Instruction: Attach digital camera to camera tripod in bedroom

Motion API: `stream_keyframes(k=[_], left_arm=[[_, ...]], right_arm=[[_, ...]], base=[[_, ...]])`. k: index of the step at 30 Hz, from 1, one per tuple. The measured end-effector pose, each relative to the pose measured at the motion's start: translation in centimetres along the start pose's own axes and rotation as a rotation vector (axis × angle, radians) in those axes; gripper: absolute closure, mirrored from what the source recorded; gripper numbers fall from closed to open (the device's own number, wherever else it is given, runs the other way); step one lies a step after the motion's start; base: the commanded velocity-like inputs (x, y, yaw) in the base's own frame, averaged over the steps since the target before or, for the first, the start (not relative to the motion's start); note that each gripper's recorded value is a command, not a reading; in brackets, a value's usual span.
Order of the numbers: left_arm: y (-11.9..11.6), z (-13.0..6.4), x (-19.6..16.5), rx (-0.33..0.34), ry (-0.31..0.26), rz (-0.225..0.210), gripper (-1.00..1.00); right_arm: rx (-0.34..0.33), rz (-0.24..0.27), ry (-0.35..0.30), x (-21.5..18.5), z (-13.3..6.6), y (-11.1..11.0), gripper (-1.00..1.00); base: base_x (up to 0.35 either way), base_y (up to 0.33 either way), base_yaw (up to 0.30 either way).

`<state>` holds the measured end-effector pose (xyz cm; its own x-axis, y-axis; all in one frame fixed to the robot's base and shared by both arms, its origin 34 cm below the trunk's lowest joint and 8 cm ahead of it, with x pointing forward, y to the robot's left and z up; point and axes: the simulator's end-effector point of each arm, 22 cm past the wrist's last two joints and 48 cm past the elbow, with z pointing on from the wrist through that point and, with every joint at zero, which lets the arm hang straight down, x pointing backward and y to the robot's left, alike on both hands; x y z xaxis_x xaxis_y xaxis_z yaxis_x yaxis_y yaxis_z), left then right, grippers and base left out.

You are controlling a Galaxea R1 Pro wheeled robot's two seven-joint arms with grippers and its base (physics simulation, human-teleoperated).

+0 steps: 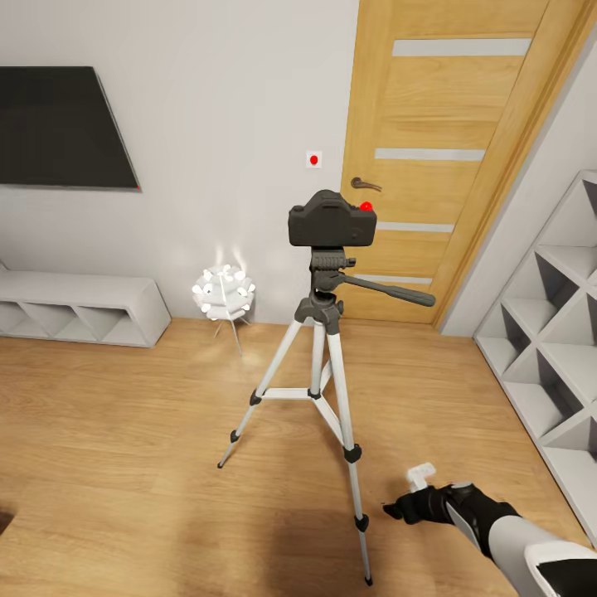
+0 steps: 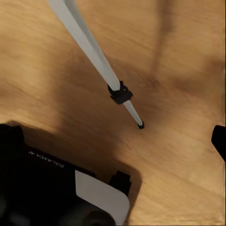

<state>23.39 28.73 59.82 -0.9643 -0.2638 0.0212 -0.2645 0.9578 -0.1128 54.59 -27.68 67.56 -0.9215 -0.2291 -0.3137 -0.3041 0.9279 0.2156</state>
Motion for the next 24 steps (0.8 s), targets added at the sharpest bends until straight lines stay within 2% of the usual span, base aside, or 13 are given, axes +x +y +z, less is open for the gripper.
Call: stream_keyframes(k=[7,15,19,24], left_arm=[[-0.1,0.0,-0.4,0.002,-0.019,0.007,-1.00],[-0.3,0.0,-1.6,0.004,-0.073,0.017,-1.00],[-0.6,0.0,-1.6,0.008,-0.076,0.019,-1.00],[-0.7,0.1,-1.0,0.009,-0.069,0.019,-1.00]], right_arm=[[0.092,0.050,0.081,4.4,0.0,-2.2,-1.00],[0.208,0.088,0.111,6.7,-0.4,-4.5,-1.00],[0.241,0.125,0.142,9.8,-0.3,-4.6,-1.00],[0.251,0.193,0.185,15.1,-0.3,-3.6,-1.00]], base=[[0.000,0.000,0.000],[0.000,0.000,0.000],[0.000,0.000,0.000],[0.000,0.000,0.000]])
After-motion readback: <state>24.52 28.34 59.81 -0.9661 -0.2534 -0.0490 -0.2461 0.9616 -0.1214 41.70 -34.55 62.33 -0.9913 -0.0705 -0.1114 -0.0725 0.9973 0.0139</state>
